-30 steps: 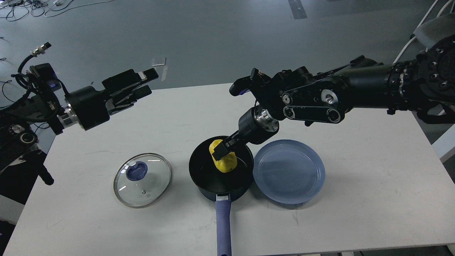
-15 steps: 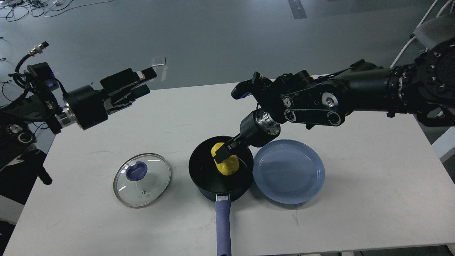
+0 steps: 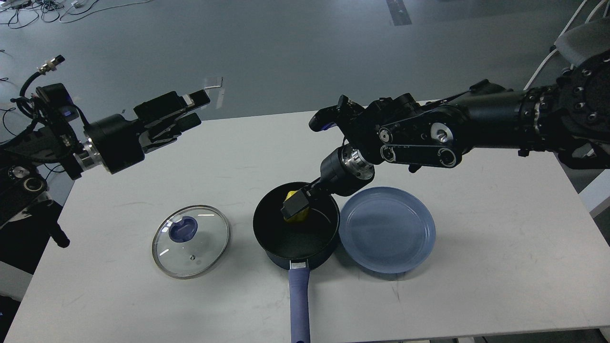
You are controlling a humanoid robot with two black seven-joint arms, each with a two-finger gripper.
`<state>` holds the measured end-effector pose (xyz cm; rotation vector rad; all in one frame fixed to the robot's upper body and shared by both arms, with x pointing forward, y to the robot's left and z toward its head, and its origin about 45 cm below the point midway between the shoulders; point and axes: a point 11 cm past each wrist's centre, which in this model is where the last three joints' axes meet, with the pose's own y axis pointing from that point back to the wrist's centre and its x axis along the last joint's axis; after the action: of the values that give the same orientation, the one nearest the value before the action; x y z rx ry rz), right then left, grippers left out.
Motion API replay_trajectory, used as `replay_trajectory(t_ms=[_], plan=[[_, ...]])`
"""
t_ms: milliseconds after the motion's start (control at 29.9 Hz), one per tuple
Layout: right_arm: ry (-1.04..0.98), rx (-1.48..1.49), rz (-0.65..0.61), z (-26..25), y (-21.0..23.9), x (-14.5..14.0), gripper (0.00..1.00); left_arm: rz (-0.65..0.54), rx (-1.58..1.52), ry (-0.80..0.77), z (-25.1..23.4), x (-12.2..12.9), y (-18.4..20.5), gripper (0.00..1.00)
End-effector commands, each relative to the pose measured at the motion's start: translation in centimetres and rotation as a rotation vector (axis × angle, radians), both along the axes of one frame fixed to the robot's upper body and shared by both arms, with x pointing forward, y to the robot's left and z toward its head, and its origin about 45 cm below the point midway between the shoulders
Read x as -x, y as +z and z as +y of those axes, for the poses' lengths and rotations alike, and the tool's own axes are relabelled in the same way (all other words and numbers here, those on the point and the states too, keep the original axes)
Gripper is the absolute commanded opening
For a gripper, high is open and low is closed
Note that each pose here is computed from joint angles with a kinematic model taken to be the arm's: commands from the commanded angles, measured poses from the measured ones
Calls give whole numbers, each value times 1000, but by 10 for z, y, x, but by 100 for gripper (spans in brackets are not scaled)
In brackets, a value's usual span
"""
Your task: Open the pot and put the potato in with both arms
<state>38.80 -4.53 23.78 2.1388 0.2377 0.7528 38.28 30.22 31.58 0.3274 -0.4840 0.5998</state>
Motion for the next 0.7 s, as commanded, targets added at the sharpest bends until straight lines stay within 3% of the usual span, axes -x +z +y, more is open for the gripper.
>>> replay_trajectory(t_ms=[0, 134, 335, 670], plan=[[-87, -64, -45, -22, 33, -24, 96, 1, 3, -3, -1, 0, 0, 98], [-290, -214, -69, -80, 75, -56, 96, 3, 5, -6, -3, 0, -2, 98], [-587, -504, -16, -160, 102, -76, 97, 9, 15, -8, -6, 0, -4, 98], [-964, -945, 133, -253, 71, -73, 98, 93, 219, 34, -20, -9, -13, 98]])
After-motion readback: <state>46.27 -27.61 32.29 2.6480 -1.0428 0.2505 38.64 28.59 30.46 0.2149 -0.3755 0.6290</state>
